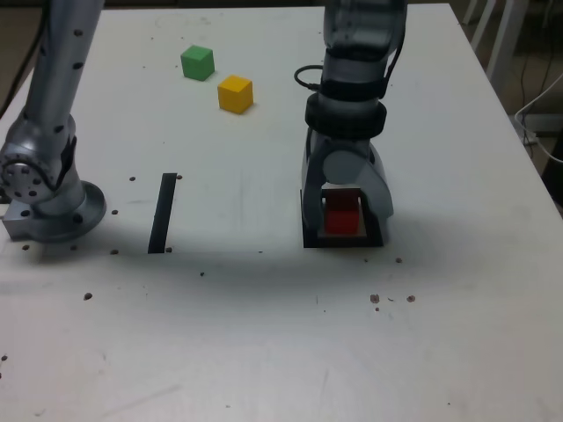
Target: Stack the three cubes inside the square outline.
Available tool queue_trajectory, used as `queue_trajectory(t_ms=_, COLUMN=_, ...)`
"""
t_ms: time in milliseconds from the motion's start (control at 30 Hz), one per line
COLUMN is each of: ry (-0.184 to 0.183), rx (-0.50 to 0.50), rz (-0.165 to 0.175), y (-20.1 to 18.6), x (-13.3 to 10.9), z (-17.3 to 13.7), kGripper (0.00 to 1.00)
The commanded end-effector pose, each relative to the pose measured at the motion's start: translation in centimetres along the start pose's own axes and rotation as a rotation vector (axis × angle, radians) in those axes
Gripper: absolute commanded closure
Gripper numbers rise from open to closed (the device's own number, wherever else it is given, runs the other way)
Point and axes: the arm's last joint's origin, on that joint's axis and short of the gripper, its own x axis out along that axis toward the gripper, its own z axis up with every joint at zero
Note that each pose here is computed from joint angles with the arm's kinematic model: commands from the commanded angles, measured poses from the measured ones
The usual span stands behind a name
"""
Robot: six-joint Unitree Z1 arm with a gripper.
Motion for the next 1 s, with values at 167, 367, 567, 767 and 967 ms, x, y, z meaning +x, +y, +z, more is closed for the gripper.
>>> queue_trajectory(t_ms=167, ry=-0.045, rx=-0.048, rz=0.031, y=1.5, x=-2.7, z=-2.3, kGripper=0.01)
queue_trajectory(t_ms=367, ry=-0.049, rx=-0.135, rz=0.066, y=4.1, x=-4.6, z=-5.0, kGripper=0.01)
queue_trajectory(t_ms=567, ry=-0.041, rx=-0.231, rz=0.090, y=7.3, x=-5.9, z=-7.8, kGripper=0.01)
queue_trajectory(t_ms=767, ry=-0.042, rx=-0.339, rz=0.096, y=10.6, x=-6.6, z=-9.7, kGripper=0.01)
queue_trajectory(t_ms=967, ry=-0.051, rx=-0.452, rz=0.097, y=13.8, x=-6.9, z=-11.3, kGripper=0.01)
